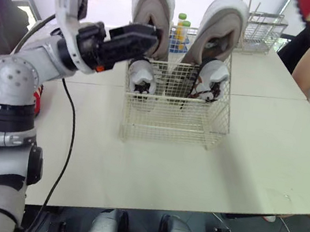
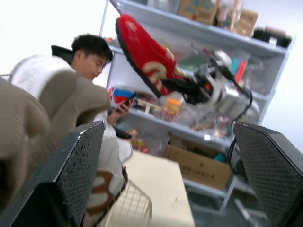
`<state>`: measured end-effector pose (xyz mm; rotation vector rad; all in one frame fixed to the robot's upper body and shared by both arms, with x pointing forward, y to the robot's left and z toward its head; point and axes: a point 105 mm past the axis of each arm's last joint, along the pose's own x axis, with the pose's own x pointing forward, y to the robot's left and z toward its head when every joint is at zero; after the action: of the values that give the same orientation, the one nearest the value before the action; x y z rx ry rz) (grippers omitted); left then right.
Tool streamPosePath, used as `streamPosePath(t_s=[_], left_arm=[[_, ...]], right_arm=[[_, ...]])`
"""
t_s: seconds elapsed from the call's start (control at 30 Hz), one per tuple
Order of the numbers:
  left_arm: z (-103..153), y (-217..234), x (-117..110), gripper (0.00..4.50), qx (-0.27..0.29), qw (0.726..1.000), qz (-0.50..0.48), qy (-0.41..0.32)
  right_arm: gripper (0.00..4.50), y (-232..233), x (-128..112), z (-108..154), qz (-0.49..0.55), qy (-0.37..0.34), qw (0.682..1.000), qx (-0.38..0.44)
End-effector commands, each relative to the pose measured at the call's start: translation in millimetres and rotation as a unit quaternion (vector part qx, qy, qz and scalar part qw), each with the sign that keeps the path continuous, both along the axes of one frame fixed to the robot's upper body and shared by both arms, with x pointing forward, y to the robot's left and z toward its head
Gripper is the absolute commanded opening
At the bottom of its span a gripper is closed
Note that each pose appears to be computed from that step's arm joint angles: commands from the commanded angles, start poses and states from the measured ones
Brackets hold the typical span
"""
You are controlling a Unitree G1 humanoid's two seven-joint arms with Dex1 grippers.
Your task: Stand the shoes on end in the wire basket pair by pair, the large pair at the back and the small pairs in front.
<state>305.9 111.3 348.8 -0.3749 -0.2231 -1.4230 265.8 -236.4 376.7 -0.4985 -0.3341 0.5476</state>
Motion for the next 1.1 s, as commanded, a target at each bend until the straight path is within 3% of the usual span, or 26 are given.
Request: streamPosePath(t_s=[0.03, 0.37, 0.9, 1.0, 1.1], left_arm=[[25, 11, -5, 4.50, -0.033, 0.999, -0.011, -0.003], [25, 10, -13, 4.50, 0.009, 0.999, -0.030, 0.040], [12, -4, -14, 4.50, 0.051, 0.995, -0.041, 0.070], [6, -7, -15, 3.61, 0.064, 0.994, -0.045, 0.075], [0, -7, -19, 2.08, 0.071, 0.992, -0.059, 0.082]], right_arm=[[0.14, 37, -14, 17, 0.086, -0.042, 0.994, -0.055], [0.14, 101, -3, -8, 0.217, -0.056, 0.963, -0.149], [0.14, 129, -5, -18, 0.282, -0.066, 0.934, -0.209], [0.14, 130, -5, -18, 0.284, -0.066, 0.933, -0.211], [0.14, 129, -4, -17, 0.278, -0.066, 0.934, -0.215]])
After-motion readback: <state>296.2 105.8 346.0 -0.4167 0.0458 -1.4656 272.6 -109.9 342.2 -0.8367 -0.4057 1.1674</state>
